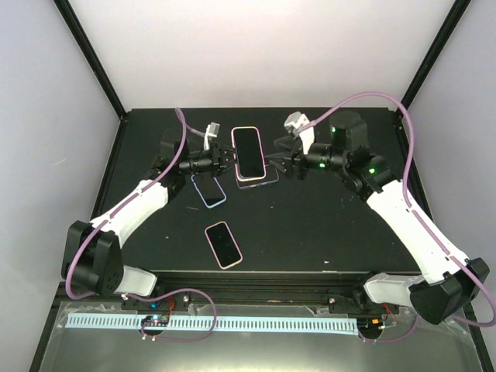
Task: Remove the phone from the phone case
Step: Remove the phone case from the phone.
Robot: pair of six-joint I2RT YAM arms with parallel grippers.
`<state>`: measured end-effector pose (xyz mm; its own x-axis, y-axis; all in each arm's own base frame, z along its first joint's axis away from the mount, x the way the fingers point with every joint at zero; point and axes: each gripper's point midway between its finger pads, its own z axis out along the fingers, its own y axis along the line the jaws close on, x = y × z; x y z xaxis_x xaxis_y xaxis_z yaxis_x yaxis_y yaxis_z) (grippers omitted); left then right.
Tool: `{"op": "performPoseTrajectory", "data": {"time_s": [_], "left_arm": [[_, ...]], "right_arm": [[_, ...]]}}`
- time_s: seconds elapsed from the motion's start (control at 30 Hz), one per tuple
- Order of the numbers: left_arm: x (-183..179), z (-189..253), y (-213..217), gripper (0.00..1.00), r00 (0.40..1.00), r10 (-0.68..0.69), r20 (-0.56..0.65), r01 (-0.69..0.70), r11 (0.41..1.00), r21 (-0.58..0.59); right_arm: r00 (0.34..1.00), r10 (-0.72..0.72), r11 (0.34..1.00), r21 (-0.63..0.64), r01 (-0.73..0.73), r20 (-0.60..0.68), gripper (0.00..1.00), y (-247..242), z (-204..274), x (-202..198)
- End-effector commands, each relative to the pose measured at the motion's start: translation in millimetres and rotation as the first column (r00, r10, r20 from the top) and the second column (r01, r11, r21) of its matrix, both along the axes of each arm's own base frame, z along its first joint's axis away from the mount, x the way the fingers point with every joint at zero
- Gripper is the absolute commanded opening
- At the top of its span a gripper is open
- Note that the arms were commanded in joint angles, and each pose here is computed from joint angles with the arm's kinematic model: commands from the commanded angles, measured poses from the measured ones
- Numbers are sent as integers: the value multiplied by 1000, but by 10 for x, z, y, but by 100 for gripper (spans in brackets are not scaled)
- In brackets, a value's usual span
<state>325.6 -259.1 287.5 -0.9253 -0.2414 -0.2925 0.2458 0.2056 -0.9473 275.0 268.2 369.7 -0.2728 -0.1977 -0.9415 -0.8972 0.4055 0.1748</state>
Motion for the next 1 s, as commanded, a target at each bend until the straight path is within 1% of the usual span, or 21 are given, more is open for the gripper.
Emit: {"op": "performPoseTrajectory", "data": {"time_s": [0.0,0.13,0.37,0.67,0.83,0.97], "left_arm": [[74,32,36,2,996,48,-77,-50,998,-33],[73,12,35,1,993,46,-110,-52,997,-53],[84,-36,17,2,986,37,-162,-49,996,-69],[89,-74,6,2,980,31,-198,-47,996,-78],[88,-84,-6,2,979,28,-202,-45,996,-81],[72,-77,-12,1,979,22,-204,-40,996,-85]], "right_arm": [[973,-59,979,-177,100,225,64,28,-198,85],[948,-3,961,-262,90,317,63,148,-344,8],[911,56,929,-357,103,409,62,321,-473,-60],[875,103,899,-421,122,474,60,535,-580,-96],[844,112,869,-464,173,525,59,609,-694,-63],[798,116,832,-497,247,591,57,647,-783,-25]]}}
